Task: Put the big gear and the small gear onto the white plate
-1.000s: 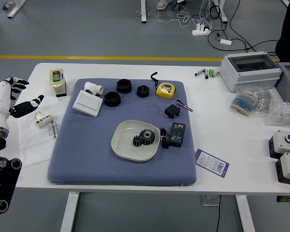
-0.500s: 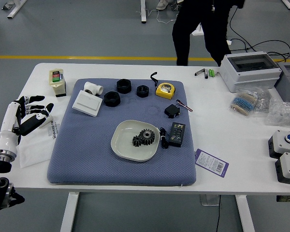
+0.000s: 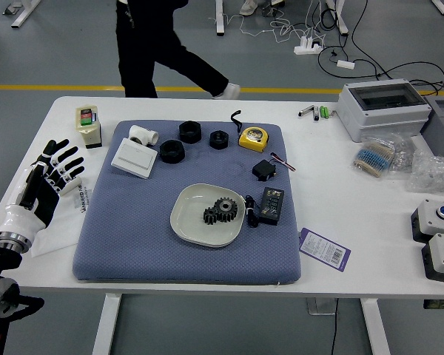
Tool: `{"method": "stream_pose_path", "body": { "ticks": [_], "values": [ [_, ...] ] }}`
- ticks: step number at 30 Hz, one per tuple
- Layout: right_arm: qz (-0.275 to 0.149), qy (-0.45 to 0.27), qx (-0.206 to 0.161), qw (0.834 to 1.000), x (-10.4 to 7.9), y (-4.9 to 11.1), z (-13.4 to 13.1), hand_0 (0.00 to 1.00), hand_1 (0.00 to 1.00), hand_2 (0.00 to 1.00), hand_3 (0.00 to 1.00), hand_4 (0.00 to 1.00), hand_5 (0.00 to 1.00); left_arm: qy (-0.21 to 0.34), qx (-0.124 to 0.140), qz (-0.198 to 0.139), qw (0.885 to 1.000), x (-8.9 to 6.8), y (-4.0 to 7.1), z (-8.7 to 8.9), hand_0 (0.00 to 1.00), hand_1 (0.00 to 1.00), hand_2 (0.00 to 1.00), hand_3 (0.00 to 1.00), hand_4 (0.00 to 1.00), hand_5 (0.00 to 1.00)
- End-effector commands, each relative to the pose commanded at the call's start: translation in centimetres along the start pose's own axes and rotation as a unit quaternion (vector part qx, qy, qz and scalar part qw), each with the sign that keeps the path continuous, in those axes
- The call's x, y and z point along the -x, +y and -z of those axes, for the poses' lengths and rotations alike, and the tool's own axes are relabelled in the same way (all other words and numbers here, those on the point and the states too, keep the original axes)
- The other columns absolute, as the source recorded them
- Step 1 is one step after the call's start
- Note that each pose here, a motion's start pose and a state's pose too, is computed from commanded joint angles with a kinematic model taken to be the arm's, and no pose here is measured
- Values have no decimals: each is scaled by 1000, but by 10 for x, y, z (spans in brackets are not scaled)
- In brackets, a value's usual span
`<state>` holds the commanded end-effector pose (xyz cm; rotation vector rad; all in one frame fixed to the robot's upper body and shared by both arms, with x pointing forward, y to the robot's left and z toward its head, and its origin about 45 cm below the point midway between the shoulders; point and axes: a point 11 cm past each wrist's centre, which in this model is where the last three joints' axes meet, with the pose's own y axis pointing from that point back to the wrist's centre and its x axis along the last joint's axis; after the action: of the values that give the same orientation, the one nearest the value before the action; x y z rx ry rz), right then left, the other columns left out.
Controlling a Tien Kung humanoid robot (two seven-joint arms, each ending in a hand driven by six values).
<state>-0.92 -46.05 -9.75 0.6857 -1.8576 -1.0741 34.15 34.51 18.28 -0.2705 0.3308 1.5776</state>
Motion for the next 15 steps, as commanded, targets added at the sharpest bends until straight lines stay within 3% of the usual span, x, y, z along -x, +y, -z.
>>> {"method": "stream_pose_path", "body": {
  "ticks": [5,15],
  "values": [
    [0,-1,-1,1000,0,0,1,605,626,725,539,730,697,79,17,-7,997,-2,0,-3,808,795,859,826,933,779],
    [1,-2,-3,1000,1,0,4,606,626,724,539,729,698,62,8,-6,998,-1,-1,-1,814,796,858,821,946,817]
  ]
}}
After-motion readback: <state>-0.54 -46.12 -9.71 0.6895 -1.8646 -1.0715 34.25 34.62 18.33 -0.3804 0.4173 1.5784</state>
